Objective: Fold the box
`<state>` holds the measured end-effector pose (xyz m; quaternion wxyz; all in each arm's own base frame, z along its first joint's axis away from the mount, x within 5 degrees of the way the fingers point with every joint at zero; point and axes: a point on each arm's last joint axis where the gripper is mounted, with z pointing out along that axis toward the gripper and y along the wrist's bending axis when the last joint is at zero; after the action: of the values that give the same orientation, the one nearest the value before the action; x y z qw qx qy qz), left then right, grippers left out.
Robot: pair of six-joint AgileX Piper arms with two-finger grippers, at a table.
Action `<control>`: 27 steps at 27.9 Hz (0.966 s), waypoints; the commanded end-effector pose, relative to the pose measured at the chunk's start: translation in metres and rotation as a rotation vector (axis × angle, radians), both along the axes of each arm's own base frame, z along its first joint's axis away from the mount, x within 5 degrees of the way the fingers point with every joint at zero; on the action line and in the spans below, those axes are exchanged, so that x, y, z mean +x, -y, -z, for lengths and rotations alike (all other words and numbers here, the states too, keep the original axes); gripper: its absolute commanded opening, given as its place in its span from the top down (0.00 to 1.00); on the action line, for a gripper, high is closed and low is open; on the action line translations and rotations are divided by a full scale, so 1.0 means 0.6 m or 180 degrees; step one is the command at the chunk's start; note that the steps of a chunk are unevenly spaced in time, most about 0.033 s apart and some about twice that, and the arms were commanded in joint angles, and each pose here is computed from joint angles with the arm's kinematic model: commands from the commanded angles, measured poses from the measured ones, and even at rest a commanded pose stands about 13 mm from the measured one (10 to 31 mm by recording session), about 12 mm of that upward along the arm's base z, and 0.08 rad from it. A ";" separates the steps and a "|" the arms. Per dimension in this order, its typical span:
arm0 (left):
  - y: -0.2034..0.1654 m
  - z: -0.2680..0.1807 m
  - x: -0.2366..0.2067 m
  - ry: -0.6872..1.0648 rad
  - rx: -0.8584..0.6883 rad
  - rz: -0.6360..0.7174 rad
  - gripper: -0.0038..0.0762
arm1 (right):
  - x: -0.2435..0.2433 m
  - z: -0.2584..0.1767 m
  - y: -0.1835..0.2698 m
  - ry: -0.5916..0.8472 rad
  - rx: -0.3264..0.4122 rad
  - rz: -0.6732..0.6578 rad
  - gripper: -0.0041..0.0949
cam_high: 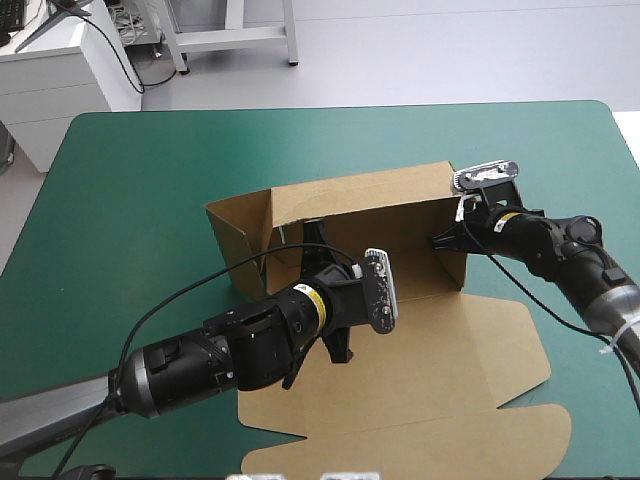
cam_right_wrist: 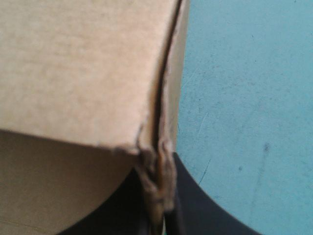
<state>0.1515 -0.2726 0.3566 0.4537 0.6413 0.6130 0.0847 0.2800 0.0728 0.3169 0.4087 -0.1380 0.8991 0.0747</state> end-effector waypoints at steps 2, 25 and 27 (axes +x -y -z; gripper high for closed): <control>-0.010 -0.082 -0.037 -0.0550 -0.0236 0.0315 0.93 | 0.000 -0.043 0.001 0.0393 0.0172 0.0063 0.96; -0.297 -0.211 0.118 -0.1113 -0.1132 -0.2271 0.93 | -0.001 -0.041 0.001 0.0348 0.0131 0.0037 0.96; -0.334 -0.217 0.123 -0.1098 -0.1308 -0.2562 0.93 | -0.001 -0.041 0.001 0.0348 0.0131 0.0037 0.96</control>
<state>0.2390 -0.1025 0.4673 0.3735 0.3221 0.8695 0.0261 0.2792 0.0730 0.3161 0.4029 -0.1375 0.9016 0.0769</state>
